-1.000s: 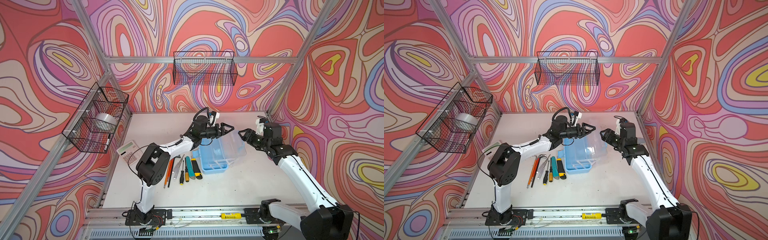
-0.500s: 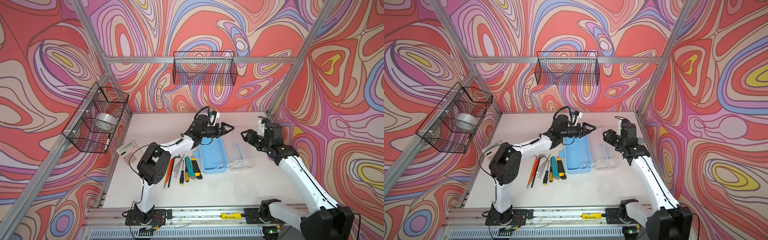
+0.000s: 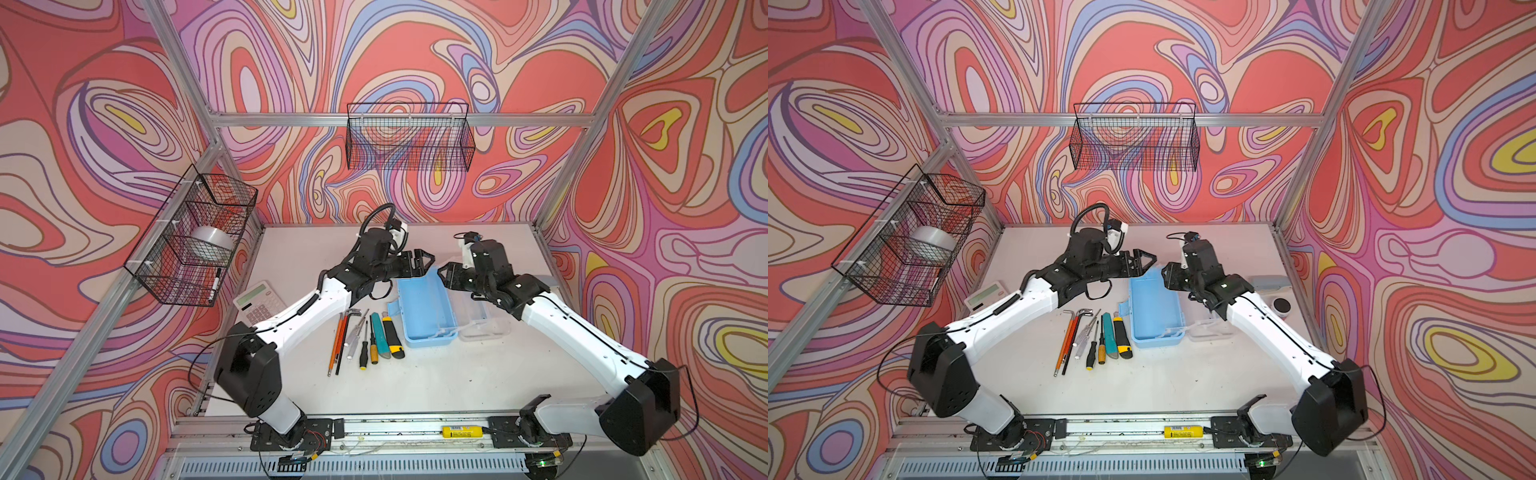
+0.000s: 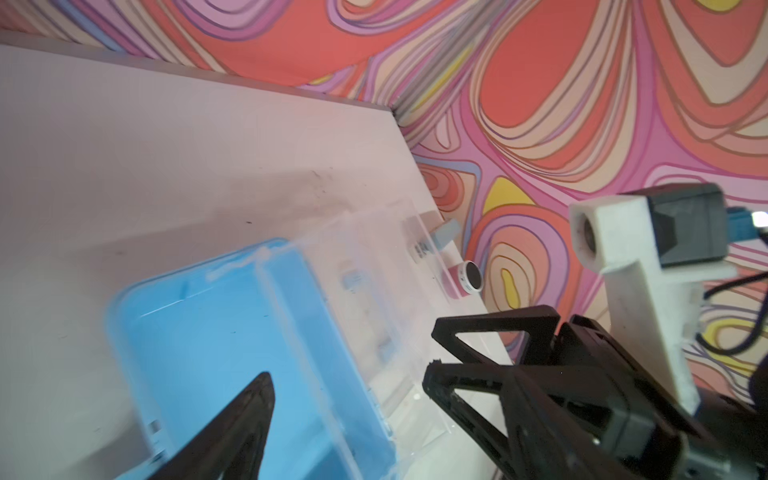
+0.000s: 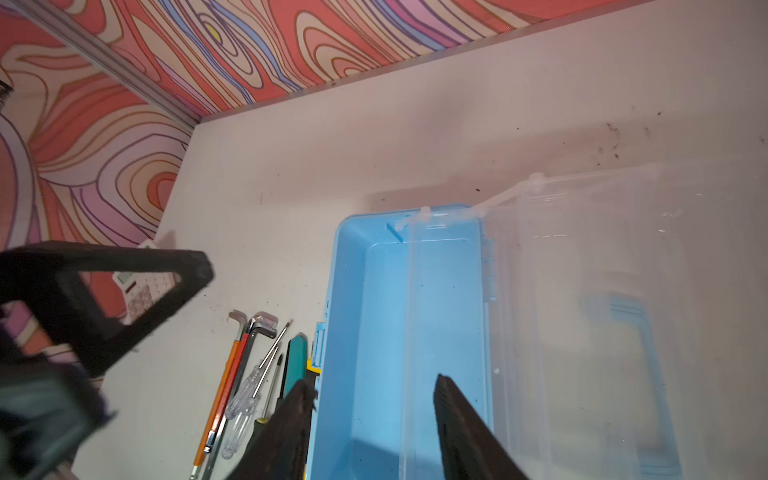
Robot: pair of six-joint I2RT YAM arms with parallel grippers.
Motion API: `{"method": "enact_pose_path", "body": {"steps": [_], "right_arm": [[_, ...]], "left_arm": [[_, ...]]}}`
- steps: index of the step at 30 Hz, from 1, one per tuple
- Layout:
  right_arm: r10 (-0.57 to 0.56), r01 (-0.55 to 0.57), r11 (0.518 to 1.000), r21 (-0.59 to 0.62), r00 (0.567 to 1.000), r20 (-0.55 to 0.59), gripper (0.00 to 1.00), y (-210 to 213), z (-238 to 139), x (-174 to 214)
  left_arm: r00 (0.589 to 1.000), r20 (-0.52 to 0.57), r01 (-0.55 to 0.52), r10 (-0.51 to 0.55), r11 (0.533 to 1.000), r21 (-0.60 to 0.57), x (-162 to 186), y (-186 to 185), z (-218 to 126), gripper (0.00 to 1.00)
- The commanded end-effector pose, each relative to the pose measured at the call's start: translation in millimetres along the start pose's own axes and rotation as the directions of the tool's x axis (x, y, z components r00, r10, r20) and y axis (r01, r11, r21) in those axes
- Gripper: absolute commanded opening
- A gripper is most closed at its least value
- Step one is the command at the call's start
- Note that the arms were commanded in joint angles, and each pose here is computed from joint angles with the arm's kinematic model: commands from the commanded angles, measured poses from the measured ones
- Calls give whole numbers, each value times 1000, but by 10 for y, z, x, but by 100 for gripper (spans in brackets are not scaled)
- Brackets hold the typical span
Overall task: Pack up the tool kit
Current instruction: 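Lower the left gripper and grasp the orange-handled hex key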
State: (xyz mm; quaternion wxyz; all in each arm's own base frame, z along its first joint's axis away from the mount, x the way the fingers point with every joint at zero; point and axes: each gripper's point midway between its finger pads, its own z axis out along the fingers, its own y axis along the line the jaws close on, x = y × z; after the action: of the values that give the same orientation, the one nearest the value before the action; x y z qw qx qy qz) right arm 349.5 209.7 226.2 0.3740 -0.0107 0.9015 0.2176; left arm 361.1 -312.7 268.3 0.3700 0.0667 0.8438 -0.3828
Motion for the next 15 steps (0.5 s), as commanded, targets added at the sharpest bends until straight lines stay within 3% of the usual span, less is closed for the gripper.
{"method": "enact_pose_path", "body": {"steps": [1, 7, 12, 15], "right_arm": [[-77, 76, 995, 65, 997, 16, 49, 154, 58, 80], [-119, 120, 992, 26, 993, -24, 48, 503, 128, 381], [-115, 115, 993, -2, 989, -92, 47, 570, 311, 601], [-105, 104, 994, -18, 988, -115, 45, 595, 415, 681]], "left_arm": [[996, -73, -65, 44, 943, -327, 361, 714, -358, 82], [996, -92, -33, -18, 849, -527, 754, 1342, -917, 74], [991, -113, -13, -75, 777, -629, 997, 1795, -1122, 66], [984, -93, 52, -151, 746, -664, 1085, 2079, -1191, 56]]}}
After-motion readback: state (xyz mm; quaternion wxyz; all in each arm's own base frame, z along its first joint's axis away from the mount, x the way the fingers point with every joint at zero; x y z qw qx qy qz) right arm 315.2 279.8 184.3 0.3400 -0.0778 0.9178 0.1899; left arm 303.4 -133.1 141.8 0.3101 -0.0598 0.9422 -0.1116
